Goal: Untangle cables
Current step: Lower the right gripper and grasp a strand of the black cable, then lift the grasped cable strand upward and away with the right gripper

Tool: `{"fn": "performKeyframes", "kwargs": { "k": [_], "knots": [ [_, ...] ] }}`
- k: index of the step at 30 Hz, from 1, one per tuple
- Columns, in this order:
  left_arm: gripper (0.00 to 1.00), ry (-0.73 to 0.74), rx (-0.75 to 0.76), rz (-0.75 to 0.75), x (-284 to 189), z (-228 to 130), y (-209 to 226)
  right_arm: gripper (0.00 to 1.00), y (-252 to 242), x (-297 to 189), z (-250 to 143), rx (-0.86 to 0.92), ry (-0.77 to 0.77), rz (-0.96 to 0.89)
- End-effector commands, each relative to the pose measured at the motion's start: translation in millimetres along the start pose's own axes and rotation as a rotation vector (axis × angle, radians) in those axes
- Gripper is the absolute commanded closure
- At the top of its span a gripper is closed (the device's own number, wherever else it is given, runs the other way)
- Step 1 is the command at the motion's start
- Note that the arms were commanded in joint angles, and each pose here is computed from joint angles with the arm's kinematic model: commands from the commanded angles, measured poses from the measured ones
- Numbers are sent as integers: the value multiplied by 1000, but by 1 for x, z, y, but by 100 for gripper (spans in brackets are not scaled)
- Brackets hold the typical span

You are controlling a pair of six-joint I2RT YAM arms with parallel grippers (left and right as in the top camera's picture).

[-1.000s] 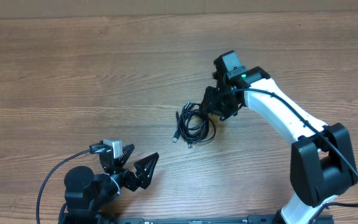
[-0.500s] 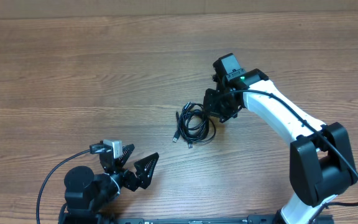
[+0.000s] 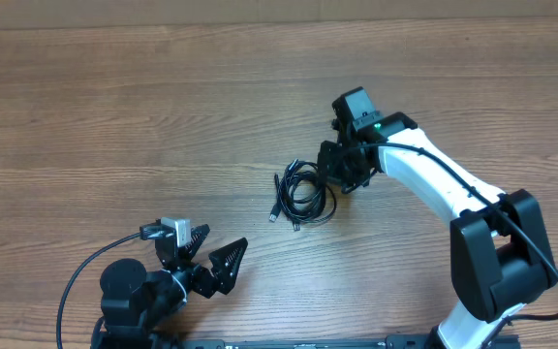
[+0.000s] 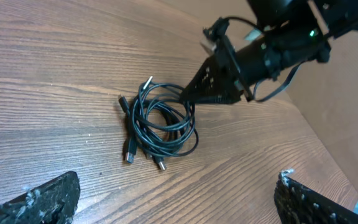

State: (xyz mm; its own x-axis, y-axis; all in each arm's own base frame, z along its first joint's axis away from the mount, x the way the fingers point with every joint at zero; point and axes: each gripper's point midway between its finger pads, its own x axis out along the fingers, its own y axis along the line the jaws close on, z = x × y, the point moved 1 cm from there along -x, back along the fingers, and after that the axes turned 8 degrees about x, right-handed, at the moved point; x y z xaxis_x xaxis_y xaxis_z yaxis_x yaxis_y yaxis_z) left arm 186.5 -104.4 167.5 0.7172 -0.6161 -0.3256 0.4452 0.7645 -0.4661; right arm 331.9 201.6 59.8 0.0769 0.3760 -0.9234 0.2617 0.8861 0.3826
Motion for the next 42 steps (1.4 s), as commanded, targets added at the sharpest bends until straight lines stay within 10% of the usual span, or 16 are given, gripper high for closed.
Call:
{"fn": "performKeyframes", "kwargs": {
  "k": [1, 42],
  "knots": [
    [0, -11, 31, -24, -3, 7, -8, 96, -6, 7, -5, 5, 11, -16],
    [1, 51, -79, -9, -3, -9, -4, 96, 200, -288, -41, -320, -50, 764]
  ]
}}
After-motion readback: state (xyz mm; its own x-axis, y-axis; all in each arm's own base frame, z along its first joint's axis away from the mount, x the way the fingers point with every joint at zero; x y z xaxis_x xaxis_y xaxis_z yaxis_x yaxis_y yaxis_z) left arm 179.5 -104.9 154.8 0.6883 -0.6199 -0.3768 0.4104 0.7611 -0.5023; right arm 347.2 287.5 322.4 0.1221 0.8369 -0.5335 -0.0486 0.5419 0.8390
